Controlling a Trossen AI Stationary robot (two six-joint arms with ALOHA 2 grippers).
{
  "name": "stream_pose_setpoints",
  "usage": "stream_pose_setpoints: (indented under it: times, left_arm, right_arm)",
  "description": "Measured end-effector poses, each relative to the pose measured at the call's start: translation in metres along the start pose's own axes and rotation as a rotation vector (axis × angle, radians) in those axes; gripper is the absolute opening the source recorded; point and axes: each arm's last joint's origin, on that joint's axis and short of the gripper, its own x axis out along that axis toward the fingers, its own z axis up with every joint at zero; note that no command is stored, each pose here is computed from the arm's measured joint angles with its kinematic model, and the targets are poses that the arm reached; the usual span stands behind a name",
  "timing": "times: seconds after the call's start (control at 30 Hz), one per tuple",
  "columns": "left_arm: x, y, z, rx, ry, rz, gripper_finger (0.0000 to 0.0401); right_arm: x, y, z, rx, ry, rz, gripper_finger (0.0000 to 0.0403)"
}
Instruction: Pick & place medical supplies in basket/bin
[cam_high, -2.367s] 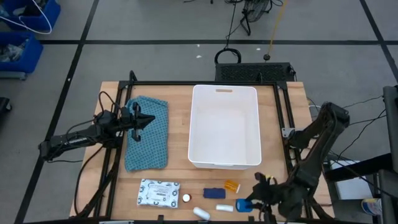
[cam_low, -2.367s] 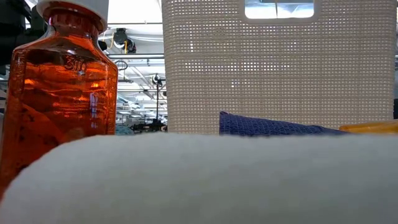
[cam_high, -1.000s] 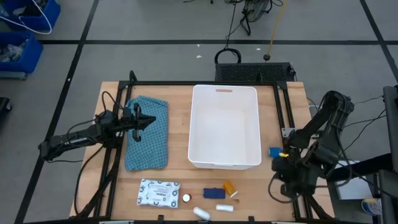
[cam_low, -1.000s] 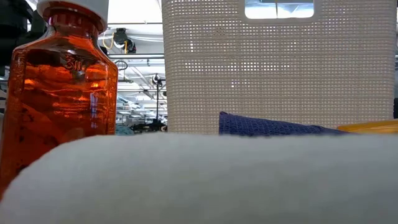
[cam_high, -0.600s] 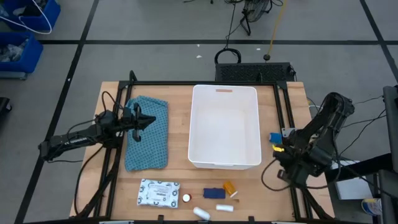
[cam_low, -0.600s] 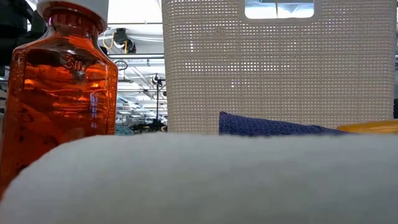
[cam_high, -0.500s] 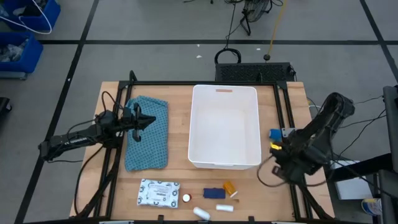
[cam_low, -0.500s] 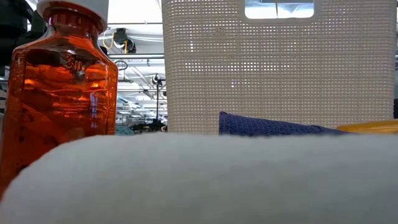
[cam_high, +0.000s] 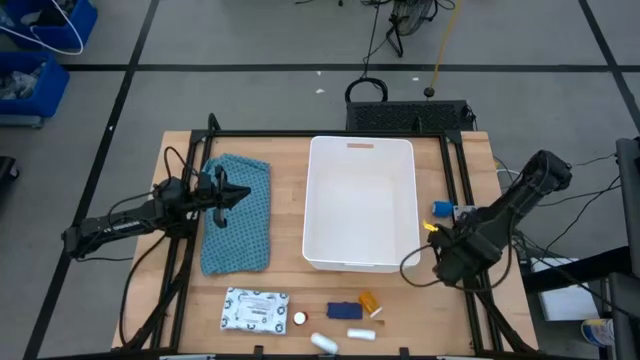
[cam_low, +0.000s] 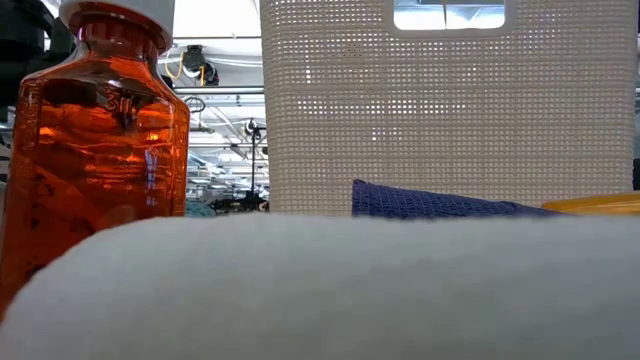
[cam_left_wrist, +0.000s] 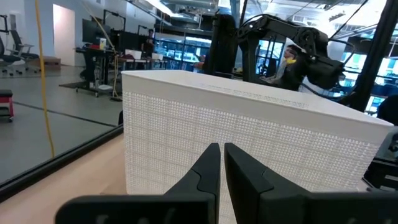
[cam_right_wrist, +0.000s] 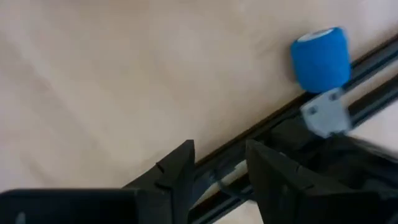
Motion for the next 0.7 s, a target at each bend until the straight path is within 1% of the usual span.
stream_pose_setpoints:
  times: [0.03,0.13,0.23,0.33,0.43,0.5,0.6,0.7]
  left_arm:
    - [0.0,0.0,0.0,-0.003,0.001,0.0,0.0026]
    - [0.0,0.0,-0.001,-0.009,0.008,0.001,0.0026]
    - [0.0,0.0,-0.001,-0.009,0.009,0.001,0.0026]
    - [0.0,0.0,-0.001,-0.01,0.008,0.001,0.0026]
    - [0.0,0.0,-0.001,-0.011,0.008,0.001,0.0026]
    - [0.0,0.0,-0.001,-0.016,0.009,0.001,0.0026]
    - [0.0,0.0,-0.001,-0.022,0.008,0.001,0.0026]
    - [0.0,0.0,-0.001,-0.024,0.008,0.001,0.0026]
  right_arm:
    - [0.0,0.003,-0.002,-0.017,0.013,0.032,0.0136]
    - [-0.003,0.019,-0.004,-0.061,-0.004,0.199,0.0135]
    - [-0.007,0.041,-0.002,-0.097,-0.095,0.377,0.013]
    - [-0.007,0.067,0.002,-0.165,-0.204,0.483,0.0118]
    - [0.0,0.094,0.011,-0.211,-0.265,0.549,0.0109]
    - [0.008,0.109,0.018,-0.231,-0.258,0.574,0.0109]
    - [0.019,0.125,0.023,-0.246,-0.235,0.552,0.0118]
    - [0.02,0.137,0.021,-0.27,-0.227,0.539,0.0124]
